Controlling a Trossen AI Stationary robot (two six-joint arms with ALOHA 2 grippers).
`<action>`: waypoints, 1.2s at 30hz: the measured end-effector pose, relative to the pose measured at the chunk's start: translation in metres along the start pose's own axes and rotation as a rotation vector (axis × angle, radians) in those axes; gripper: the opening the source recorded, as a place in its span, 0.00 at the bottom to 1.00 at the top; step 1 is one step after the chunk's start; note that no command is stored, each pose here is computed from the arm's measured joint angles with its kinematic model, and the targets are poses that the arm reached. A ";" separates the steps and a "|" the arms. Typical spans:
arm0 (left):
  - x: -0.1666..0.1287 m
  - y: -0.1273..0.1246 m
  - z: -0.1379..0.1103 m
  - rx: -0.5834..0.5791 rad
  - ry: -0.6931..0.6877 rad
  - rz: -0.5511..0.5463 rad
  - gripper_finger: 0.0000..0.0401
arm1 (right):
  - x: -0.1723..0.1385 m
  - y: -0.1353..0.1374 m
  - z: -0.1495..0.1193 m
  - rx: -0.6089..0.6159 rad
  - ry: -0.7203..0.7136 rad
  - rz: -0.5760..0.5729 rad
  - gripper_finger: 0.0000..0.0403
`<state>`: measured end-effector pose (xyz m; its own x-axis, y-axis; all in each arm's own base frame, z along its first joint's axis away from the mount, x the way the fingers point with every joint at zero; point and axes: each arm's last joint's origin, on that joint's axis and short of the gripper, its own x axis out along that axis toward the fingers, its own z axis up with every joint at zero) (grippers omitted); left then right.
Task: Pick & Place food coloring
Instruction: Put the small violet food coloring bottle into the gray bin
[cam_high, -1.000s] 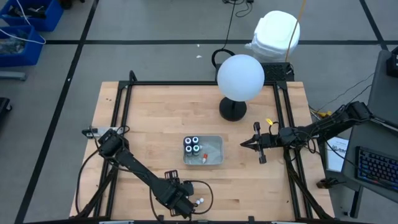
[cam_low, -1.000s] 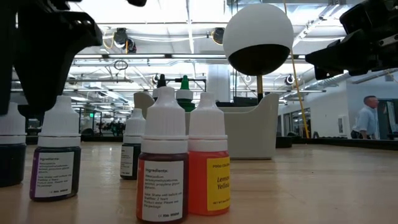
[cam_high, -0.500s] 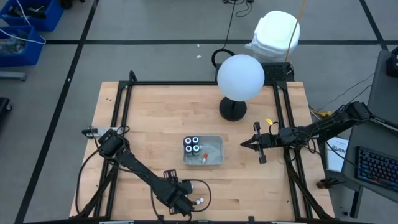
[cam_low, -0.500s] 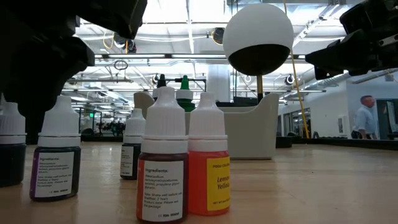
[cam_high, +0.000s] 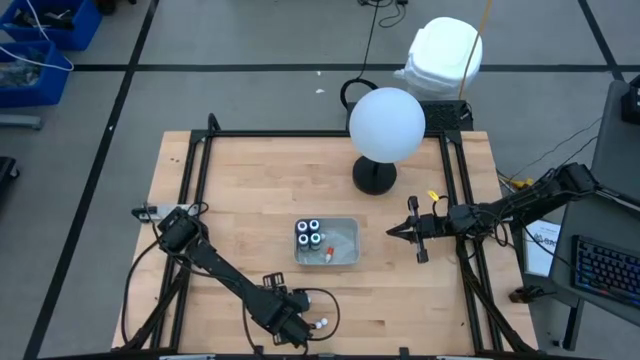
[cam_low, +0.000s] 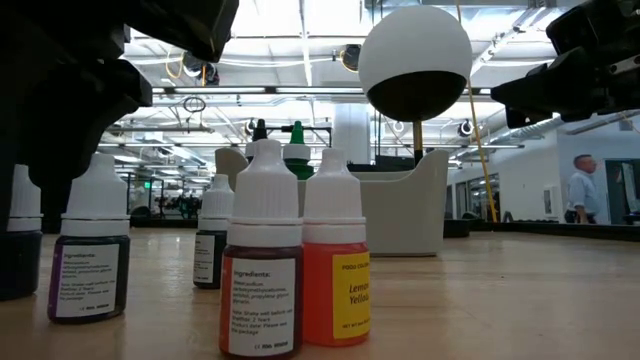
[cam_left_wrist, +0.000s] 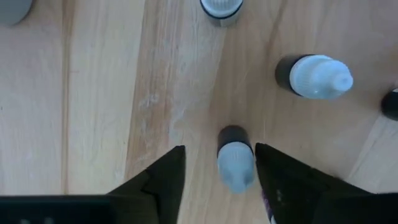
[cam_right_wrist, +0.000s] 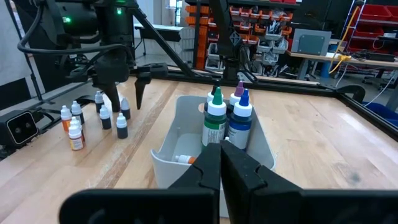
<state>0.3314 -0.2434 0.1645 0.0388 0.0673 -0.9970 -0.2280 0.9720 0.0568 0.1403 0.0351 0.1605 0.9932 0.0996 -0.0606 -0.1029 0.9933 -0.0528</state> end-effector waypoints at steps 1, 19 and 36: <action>0.000 0.000 0.000 0.000 0.000 0.000 0.44 | 0.000 0.000 0.000 0.000 0.000 0.000 0.00; -0.027 0.011 0.014 0.004 0.111 -0.033 0.21 | 0.000 0.000 0.000 0.000 0.000 0.000 0.00; -0.126 0.074 0.096 0.020 -0.166 -0.174 0.17 | 0.000 0.000 0.000 -0.004 0.000 0.000 0.00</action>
<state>0.4032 -0.1582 0.2990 0.2358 -0.0668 -0.9695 -0.1849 0.9763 -0.1123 0.1403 0.0351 0.1604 0.9932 0.0993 -0.0609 -0.1027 0.9931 -0.0569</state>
